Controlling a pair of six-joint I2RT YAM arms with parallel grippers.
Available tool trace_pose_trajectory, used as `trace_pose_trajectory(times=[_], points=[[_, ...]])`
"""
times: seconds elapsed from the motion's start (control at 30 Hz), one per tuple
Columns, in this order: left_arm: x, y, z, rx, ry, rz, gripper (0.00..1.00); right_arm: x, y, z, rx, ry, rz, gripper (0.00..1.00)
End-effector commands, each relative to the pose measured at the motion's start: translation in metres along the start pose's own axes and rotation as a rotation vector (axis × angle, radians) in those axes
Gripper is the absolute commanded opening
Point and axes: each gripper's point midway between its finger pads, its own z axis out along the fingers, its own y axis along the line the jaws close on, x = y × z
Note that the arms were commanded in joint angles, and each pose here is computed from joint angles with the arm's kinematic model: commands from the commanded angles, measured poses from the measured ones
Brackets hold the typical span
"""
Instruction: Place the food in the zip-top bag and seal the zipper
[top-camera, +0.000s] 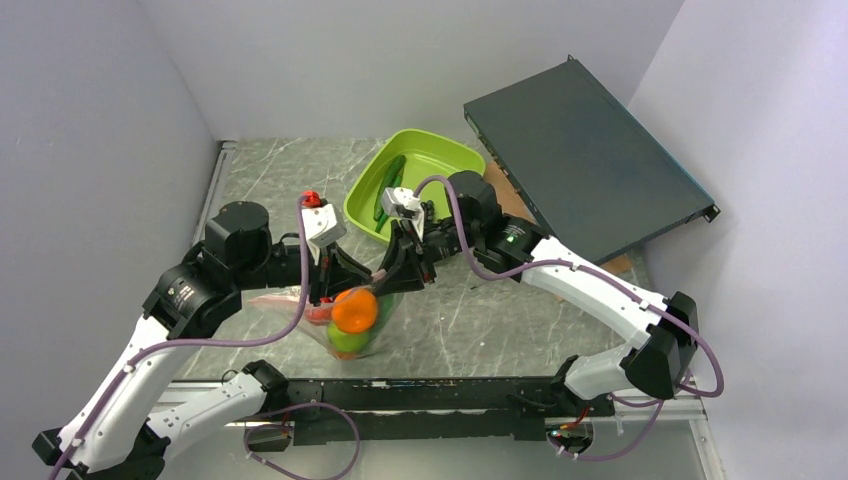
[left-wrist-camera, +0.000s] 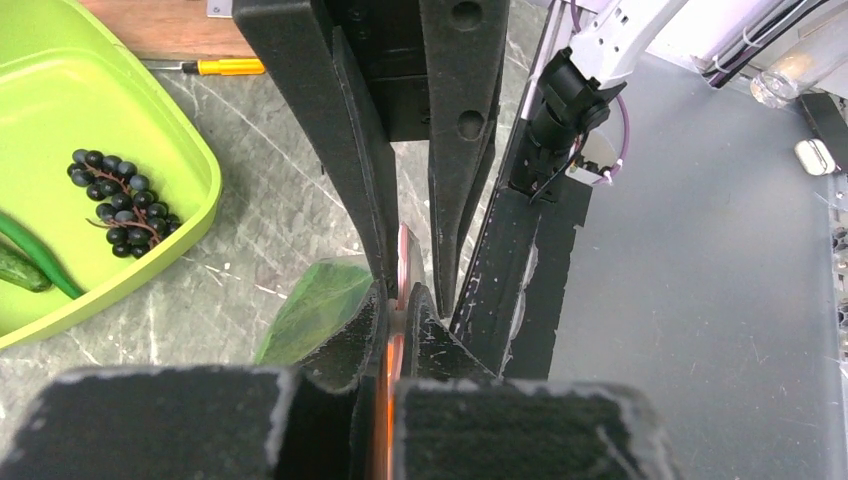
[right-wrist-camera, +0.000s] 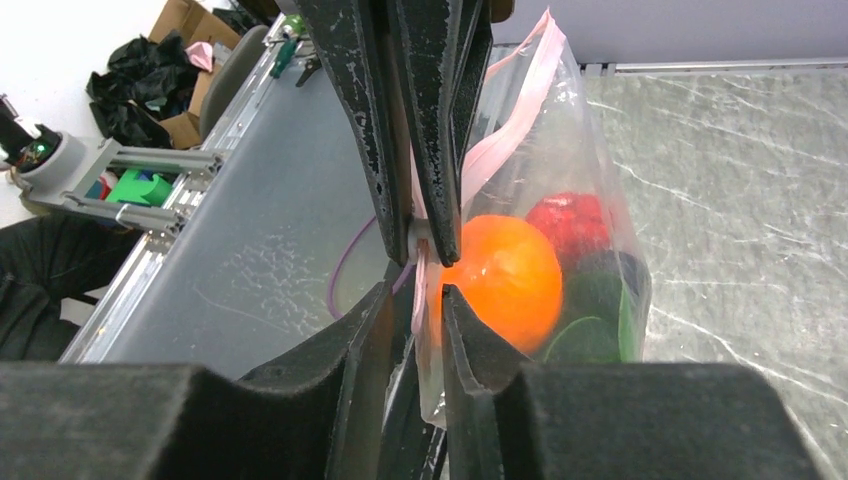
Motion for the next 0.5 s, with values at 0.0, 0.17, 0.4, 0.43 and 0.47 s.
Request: trace_pose_trajectory(times=[0.0, 0.17, 0.4, 0.43, 0.47], points=[[-0.01, -0.005, 0.0, 0.031, -0.03, 0.033, 0.0, -0.024, 0.01, 0.0, -0.029, -0.025, -0.089, 0.27], [-0.008, -0.008, 0.0, 0.051, -0.018, 0.031, 0.0, -0.026, 0.006, 0.001, -0.03, -0.01, -0.1, 0.21], [-0.008, -0.011, -0.004, 0.058, -0.009, 0.036, 0.0, -0.015, -0.003, 0.003, 0.019, 0.046, -0.105, 0.0], [-0.008, -0.012, -0.005, 0.059, -0.01, 0.038, 0.0, -0.014, -0.004, 0.002, 0.031, 0.043, -0.11, 0.0], [-0.008, -0.013, -0.006, 0.06, -0.009, 0.04, 0.0, -0.014, -0.005, 0.001, 0.048, 0.039, -0.116, 0.0]])
